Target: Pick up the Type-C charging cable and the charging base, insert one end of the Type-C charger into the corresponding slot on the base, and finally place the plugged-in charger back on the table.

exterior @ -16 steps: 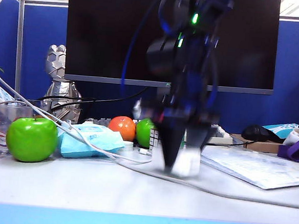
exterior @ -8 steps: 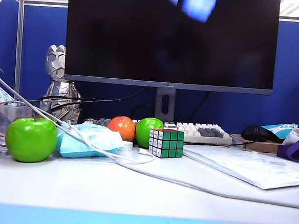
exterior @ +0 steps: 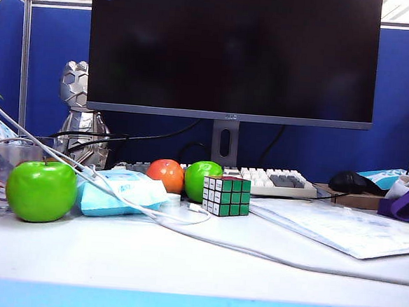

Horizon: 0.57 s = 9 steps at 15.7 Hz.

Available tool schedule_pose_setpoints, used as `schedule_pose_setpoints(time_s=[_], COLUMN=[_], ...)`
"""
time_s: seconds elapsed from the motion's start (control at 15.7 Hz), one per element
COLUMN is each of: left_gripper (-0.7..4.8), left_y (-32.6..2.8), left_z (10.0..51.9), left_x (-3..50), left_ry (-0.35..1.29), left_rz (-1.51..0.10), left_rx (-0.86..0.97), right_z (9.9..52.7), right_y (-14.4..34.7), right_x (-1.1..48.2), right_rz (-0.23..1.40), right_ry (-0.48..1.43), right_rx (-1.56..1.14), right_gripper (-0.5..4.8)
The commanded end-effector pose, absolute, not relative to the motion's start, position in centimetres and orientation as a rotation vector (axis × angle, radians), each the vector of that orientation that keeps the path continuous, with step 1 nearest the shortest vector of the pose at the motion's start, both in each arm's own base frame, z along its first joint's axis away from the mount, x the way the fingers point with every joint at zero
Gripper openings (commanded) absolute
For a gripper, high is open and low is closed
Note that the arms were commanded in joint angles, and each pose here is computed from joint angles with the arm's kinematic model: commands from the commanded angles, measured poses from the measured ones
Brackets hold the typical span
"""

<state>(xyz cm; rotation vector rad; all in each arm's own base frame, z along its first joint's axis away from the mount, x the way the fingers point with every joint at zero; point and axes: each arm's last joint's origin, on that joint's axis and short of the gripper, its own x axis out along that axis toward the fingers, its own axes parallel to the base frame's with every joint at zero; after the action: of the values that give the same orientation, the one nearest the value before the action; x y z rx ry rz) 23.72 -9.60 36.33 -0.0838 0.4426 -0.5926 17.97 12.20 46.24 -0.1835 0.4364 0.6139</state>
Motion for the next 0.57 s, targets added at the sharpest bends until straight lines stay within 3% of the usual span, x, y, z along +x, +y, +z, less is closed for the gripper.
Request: schedule_pose_setpoints(time_s=[0.06,0.38,0.45,0.51,0.57], left_gripper=[-0.06,0.16,0.79,2.21,2.46], left_y=[-12.3,-16.3,-16.5,-16.7,-16.9], left_z=[35.5,27.4,26.2,24.6,23.9], left_x=[24.7,27.7,28.1,28.6,28.9], left_ry=[0.408,0.682,0.702,0.724,0.729], left_rz=[-0.692,-0.821,-0.847,-0.896,-0.92], left_rx=[0.005,0.366,0.461,0.573,0.622], right_z=[46.9,47.0,47.0,47.0,47.0], right_y=[12.1,12.1,12.1,12.1,12.1], right_x=[17.9,17.8,17.8,17.8,17.8], right_rz=[0.616,0.624,0.624,0.624,0.624], right_ry=[0.381,0.376,0.376,0.376,0.376], right_rx=[-0.167,-0.163,-0.164,-0.163,-0.163], right_gripper=[-0.06,-0.06,-0.06,-0.06,-0.06])
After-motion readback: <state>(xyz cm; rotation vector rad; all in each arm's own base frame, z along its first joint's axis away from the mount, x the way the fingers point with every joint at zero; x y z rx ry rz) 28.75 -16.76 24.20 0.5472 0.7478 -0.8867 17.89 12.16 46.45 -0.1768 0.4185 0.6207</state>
